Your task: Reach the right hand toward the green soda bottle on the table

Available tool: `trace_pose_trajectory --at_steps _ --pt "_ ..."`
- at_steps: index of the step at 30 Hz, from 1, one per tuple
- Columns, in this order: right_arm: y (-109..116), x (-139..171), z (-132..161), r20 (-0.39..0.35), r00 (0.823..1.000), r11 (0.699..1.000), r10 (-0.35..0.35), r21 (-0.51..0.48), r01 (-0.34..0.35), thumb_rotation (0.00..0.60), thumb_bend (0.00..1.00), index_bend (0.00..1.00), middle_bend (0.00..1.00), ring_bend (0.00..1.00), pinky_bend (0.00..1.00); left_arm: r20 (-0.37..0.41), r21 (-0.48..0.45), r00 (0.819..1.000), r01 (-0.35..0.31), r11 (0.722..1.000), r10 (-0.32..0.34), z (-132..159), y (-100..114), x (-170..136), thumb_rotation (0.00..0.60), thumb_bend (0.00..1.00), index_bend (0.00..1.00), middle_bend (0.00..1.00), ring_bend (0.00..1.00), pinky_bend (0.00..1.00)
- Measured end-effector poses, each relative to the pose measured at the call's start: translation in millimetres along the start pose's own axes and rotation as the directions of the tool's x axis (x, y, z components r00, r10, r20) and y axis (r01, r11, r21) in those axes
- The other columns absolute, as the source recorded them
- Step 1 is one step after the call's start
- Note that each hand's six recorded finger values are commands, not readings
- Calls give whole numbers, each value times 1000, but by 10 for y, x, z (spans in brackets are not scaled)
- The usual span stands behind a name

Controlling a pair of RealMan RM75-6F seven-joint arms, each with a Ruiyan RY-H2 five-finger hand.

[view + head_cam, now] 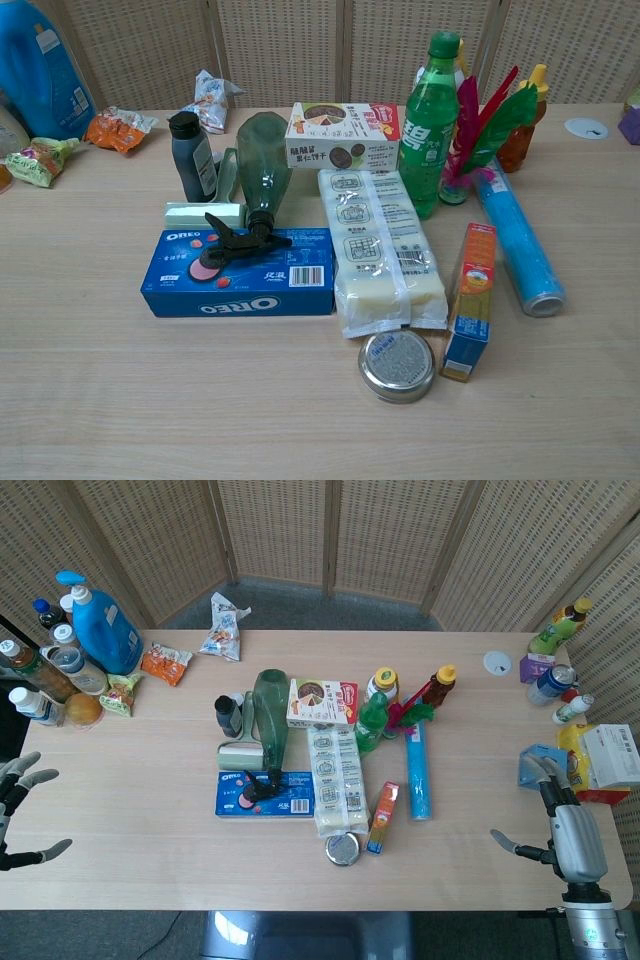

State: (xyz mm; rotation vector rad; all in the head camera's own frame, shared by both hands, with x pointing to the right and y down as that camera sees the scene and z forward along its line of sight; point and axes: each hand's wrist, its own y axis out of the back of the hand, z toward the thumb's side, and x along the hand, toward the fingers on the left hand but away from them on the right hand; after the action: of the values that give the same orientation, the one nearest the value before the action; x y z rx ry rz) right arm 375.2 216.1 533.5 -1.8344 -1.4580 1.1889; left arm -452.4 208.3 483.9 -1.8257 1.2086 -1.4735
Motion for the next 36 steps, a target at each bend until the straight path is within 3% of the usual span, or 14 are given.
trace_pose_trajectory --at_steps 10,23,28,36 --pt "-90 3 -6 3 999 999 32 -1 -32 600 0 44 107 0 215 -2 2 1000 -4 1000 4 4 0 9 600 0 213 0 0 0" --pt "-536 -1 251 -71 981 983 183 -13 -184 600 0 44 107 0 215 -14 -3 1000 0 1000 0 -45 12 35 600 0 213 0 0 0" --pt "-603 -192 396 -78 973 970 217 -97 -224 600 0 40 107 0 214 -21 -1 1000 -1 1000 1 -53 7 55 600 0 213 0 0 0" --pt "-718 -465 669 -73 949 914 308 -253 -316 600 0 31 107 0 214 -25 10 1000 12 1000 -11 -46 -39 79 600 0 213 0 0 0"
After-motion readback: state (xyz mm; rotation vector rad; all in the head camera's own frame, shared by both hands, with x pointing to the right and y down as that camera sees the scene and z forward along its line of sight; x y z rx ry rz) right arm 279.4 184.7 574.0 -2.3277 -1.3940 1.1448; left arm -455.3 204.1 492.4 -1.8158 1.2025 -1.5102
